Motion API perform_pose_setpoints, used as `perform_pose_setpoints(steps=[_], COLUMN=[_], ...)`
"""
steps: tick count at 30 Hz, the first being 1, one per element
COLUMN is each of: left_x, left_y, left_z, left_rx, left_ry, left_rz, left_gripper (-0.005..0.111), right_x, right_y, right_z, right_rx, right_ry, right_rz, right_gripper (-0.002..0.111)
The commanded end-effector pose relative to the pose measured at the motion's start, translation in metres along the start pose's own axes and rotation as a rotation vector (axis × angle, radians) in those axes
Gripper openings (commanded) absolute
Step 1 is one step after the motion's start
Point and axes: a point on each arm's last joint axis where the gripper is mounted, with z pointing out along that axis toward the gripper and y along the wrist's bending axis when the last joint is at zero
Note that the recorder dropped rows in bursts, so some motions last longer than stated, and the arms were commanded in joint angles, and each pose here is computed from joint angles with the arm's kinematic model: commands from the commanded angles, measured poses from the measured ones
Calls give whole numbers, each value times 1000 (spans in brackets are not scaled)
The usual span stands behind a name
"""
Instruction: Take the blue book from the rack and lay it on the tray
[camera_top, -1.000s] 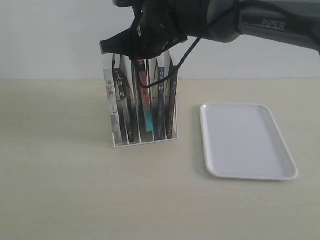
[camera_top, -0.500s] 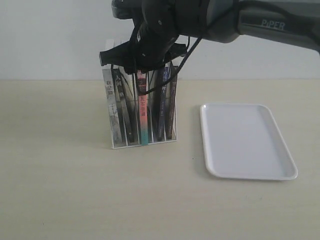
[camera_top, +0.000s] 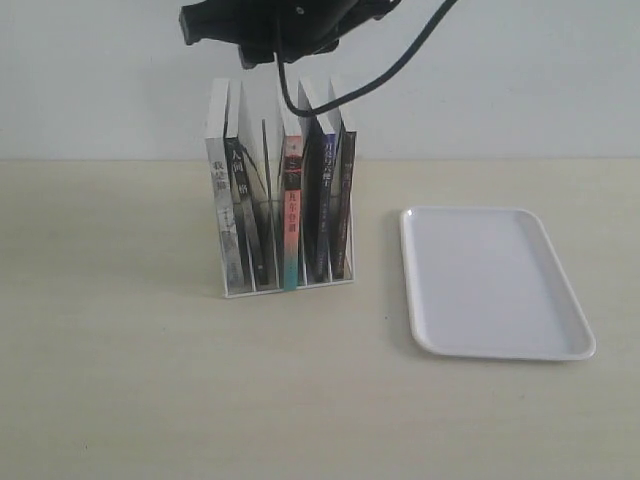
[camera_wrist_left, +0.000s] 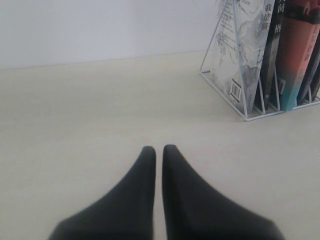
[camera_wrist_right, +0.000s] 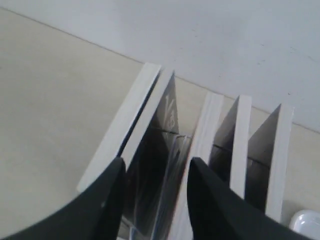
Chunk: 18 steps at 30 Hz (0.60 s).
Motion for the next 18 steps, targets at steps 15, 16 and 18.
perform_pose_setpoints(steps=[15, 16, 18], left_x=[-3, -3, -3], left_y=[0, 0, 0], left_z=[-1, -1, -1], left_rx=[-1, -1, -1], left_ry=[-22, -22, -22], left_rz=[-6, -6, -6], left_gripper=[5, 5, 5], right_x=[13, 15, 17], right_y=[45, 45, 47], right_z=[6, 9, 14], right_rx=[-237, -240, -246], right_ry=[74, 79, 85], right_rz=[83, 88, 99], right_gripper=[39, 39, 39])
